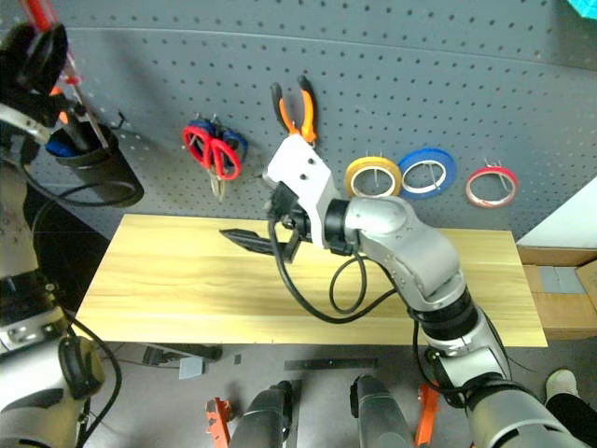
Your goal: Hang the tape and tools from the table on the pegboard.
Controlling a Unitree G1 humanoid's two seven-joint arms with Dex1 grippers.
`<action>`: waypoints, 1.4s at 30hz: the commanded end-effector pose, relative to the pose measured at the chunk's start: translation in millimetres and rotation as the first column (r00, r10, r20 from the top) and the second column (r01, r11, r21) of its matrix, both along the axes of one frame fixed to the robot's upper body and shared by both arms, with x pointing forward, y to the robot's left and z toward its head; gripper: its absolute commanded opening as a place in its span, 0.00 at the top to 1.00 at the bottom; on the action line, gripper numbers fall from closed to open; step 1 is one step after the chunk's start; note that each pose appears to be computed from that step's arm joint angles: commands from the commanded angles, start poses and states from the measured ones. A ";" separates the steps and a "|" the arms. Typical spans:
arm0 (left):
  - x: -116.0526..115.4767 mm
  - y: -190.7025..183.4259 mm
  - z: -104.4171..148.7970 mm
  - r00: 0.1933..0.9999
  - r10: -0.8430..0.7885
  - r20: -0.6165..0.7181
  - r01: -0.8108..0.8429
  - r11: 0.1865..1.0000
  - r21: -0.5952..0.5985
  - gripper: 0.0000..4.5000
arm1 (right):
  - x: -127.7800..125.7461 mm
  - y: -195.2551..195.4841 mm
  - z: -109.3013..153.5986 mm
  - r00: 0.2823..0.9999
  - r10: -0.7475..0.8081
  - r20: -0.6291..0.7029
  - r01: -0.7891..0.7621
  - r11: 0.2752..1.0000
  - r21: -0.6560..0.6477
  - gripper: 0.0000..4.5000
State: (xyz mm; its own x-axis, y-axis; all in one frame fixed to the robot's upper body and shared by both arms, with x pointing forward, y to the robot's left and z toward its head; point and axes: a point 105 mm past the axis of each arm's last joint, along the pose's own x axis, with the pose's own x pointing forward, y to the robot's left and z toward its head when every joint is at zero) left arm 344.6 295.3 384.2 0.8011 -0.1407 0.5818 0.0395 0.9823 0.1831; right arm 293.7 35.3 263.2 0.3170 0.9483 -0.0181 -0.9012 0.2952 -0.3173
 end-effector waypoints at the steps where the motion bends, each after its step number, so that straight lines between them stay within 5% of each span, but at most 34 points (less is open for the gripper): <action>1: -14.0 13.6 27.3 0.994 0.035 0.100 -0.036 0.999 0.012 0.82 | -0.1 -2.1 17.9 0.998 -0.018 0.063 0.015 0.999 0.047 0.00; 17: 0.6 56.1 -8.1 0.979 0.198 0.050 -0.193 0.978 -0.085 0.82 | -9.6 1.8 43.9 0.995 0.033 0.093 -0.049 0.983 0.176 0.00; 27: -2.6 45.6 -4.6 0.979 0.180 0.095 -0.173 0.981 -0.085 0.12 | -12.6 2.5 43.4 0.992 0.047 0.118 -0.067 0.982 0.174 0.00; 34: -2.6 -39.3 5.1 0.993 -0.060 0.105 0.050 0.994 0.095 0.12 | -13.6 -22.6 37.6 0.994 0.036 0.104 -0.054 0.983 0.174 0.00; 42: -5.6 -129.8 -94.4 0.927 -0.283 -0.244 0.327 0.931 0.161 0.12 | -10.4 -68.7 -12.2 0.996 -0.083 -0.018 0.084 0.993 0.082 0.00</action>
State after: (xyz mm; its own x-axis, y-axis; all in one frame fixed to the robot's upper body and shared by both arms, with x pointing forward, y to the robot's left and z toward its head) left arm 350.7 179.4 282.8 0.8264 -0.4640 0.3189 0.3796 0.8775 0.2930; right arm 292.5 -29.8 243.1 0.4049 0.9141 0.0211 -0.8826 0.3967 -0.2523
